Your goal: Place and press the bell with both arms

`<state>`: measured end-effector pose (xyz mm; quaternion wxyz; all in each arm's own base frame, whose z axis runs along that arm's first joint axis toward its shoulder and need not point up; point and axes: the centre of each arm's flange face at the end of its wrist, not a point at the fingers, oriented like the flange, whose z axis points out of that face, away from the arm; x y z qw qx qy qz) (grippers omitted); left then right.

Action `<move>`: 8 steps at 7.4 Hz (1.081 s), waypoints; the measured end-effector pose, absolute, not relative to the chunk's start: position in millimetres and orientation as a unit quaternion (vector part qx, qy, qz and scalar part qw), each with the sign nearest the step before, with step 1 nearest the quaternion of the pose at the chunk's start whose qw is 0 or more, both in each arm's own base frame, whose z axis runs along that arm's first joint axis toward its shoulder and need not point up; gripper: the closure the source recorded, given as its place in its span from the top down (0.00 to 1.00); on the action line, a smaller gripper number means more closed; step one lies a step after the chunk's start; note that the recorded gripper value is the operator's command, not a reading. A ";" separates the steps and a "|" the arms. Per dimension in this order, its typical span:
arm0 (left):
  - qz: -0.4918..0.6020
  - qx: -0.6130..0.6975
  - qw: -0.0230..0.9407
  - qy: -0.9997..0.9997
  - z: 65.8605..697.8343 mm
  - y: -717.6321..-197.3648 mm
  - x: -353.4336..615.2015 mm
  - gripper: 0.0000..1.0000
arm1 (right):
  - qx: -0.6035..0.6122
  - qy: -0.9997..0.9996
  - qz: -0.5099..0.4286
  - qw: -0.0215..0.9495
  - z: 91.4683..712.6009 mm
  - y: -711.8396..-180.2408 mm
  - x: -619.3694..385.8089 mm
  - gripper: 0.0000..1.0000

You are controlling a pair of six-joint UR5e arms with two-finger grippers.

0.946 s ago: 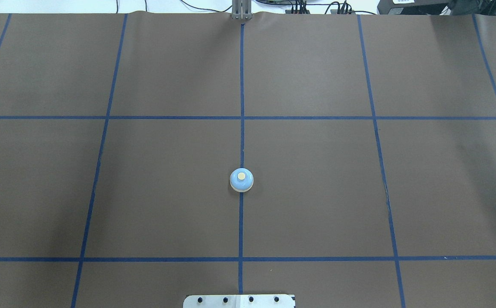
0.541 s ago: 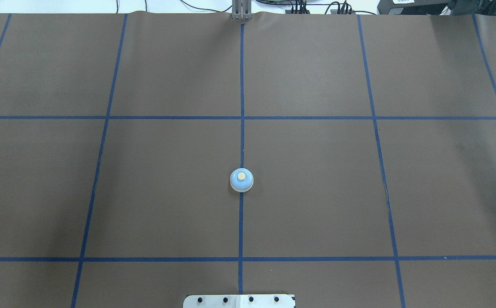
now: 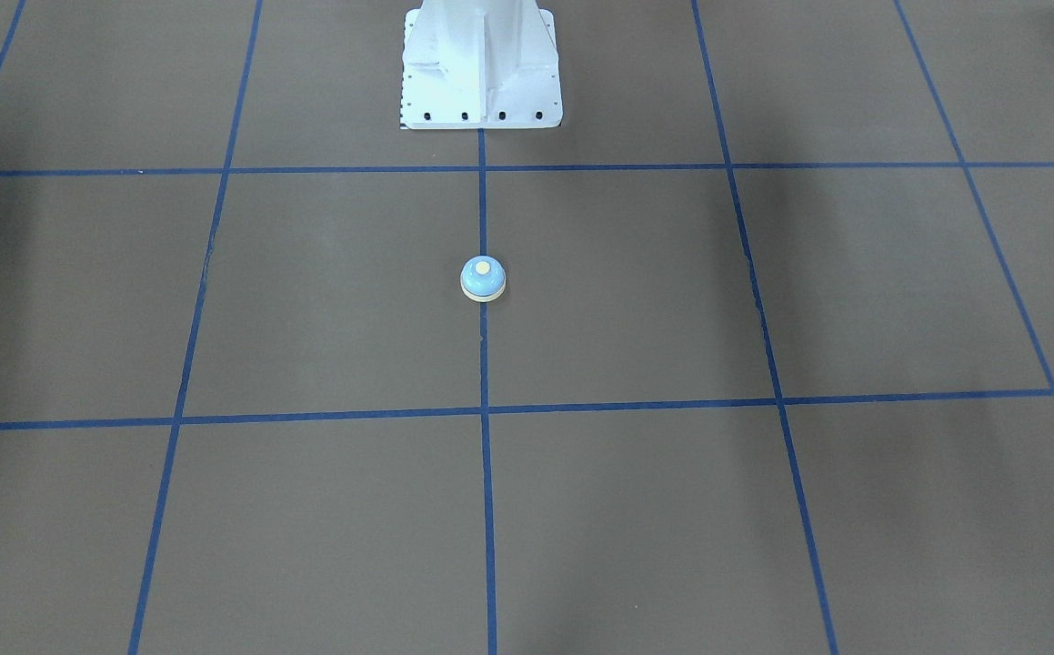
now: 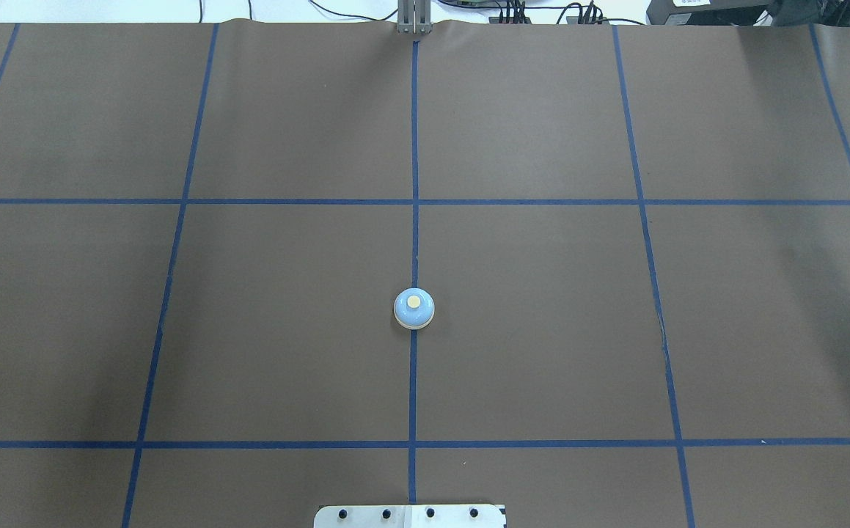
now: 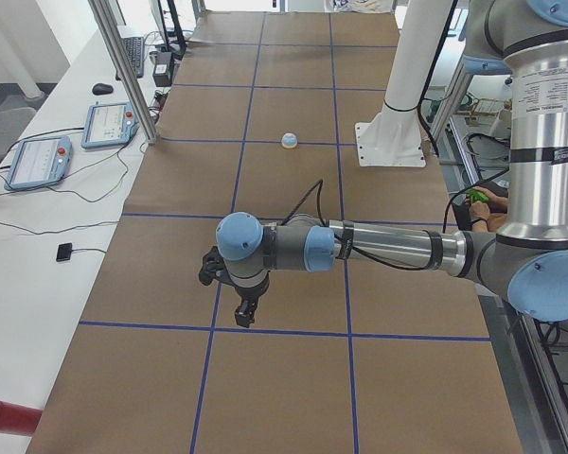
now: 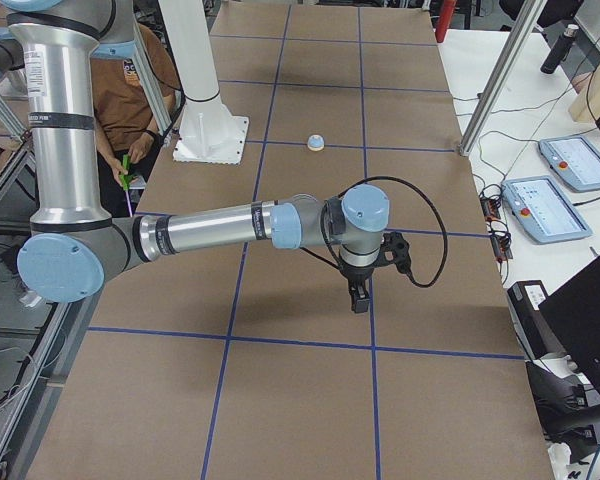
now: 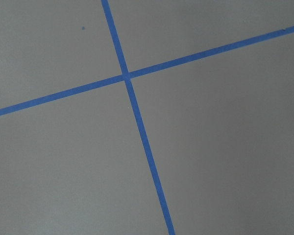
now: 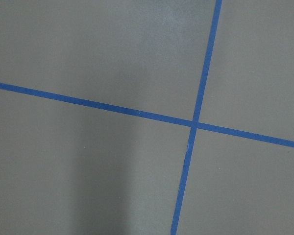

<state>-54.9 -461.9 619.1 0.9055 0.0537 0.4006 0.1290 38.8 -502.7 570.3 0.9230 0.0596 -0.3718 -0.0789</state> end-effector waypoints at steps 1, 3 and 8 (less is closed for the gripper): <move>0.129 0.054 0.905 0.401 618.4 -461.4 -54.9 0.99 | 0.060 -0.372 -0.079 0.923 569.8 -502.0 38.6 1.00; 0.127 0.056 0.906 0.401 615.6 -460.4 -54.9 1.00 | 0.060 -0.371 -0.080 0.923 569.5 -501.6 38.3 1.00; 0.124 0.064 0.906 0.400 601.5 -453.3 -54.2 1.00 | 0.059 -0.371 -0.080 0.923 570.9 -501.7 38.2 1.00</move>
